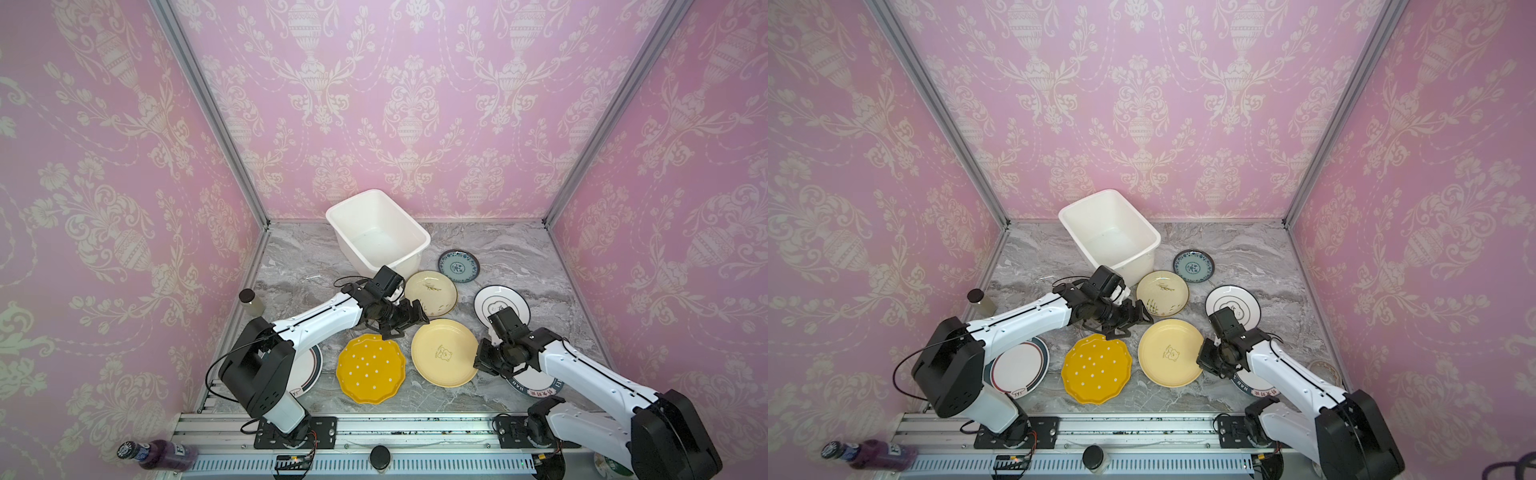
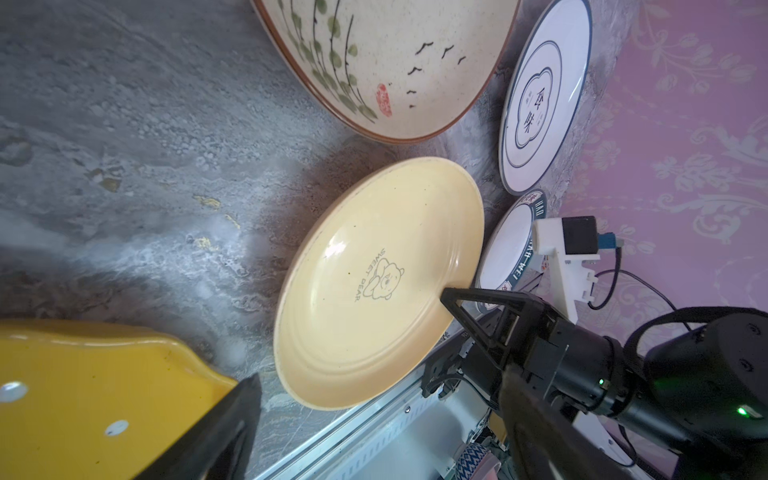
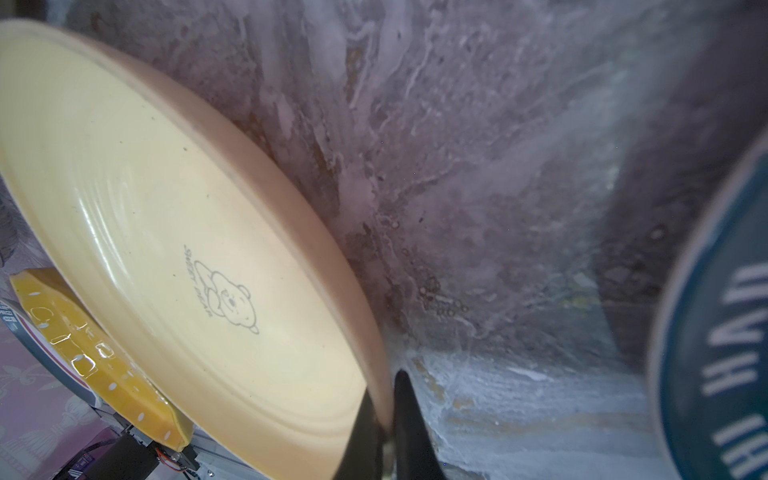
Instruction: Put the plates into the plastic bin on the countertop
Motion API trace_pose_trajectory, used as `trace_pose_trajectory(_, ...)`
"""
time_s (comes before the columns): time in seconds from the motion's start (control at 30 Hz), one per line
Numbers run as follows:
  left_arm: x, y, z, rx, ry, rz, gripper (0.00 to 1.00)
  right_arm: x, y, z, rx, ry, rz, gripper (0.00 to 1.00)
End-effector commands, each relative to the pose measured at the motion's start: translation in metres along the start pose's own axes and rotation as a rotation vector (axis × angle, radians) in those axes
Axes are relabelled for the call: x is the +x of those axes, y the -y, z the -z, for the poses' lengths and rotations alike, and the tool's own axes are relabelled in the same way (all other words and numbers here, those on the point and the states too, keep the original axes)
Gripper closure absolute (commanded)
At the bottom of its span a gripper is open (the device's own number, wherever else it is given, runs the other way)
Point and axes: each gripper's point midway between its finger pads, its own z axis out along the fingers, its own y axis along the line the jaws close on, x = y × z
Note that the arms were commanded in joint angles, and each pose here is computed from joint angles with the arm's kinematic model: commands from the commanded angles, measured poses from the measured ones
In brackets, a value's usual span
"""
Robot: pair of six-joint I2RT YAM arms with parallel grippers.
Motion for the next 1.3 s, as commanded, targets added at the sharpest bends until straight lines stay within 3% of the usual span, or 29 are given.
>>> trace_pose_trajectory(0.0,0.005,-0.01,0.003,-0.058,-0.04,-0.066,0.09,0.001,-0.012,0.015,-0.042,0.006,0.047,1.0)
trace_pose_trajectory(0.2,0.011,-0.019,-0.004,-0.098,-0.099,-0.112,0.1,0.001,-0.028,0.035,-0.12,0.037,0.073,1.0)
trace_pose_trajectory(0.4,0.011,-0.01,-0.007,-0.038,-0.105,-0.124,0.14,0.003,-0.046,0.05,-0.198,0.031,0.096,1.0)
trace_pose_trajectory(0.5,0.01,-0.005,-0.008,-0.008,-0.102,-0.12,0.24,0.003,-0.055,0.058,-0.231,0.037,0.11,1.0)
trace_pose_trajectory(0.67,0.01,-0.002,-0.009,0.013,-0.1,-0.1,0.56,0.001,-0.064,0.065,-0.259,0.043,0.121,1.0)
trace_pose_trajectory(0.97,0.011,0.002,-0.002,0.026,-0.079,-0.098,0.85,-0.002,-0.07,0.069,-0.274,0.046,0.13,0.98)
trace_pose_trajectory(1.1,0.012,0.002,0.002,0.029,-0.068,-0.092,0.96,-0.004,-0.074,0.073,-0.284,0.057,0.135,0.9)
trace_pose_trajectory(1.27,0.012,0.013,0.009,0.088,-0.047,-0.053,1.0,-0.01,-0.083,0.087,-0.327,0.098,0.147,0.5)
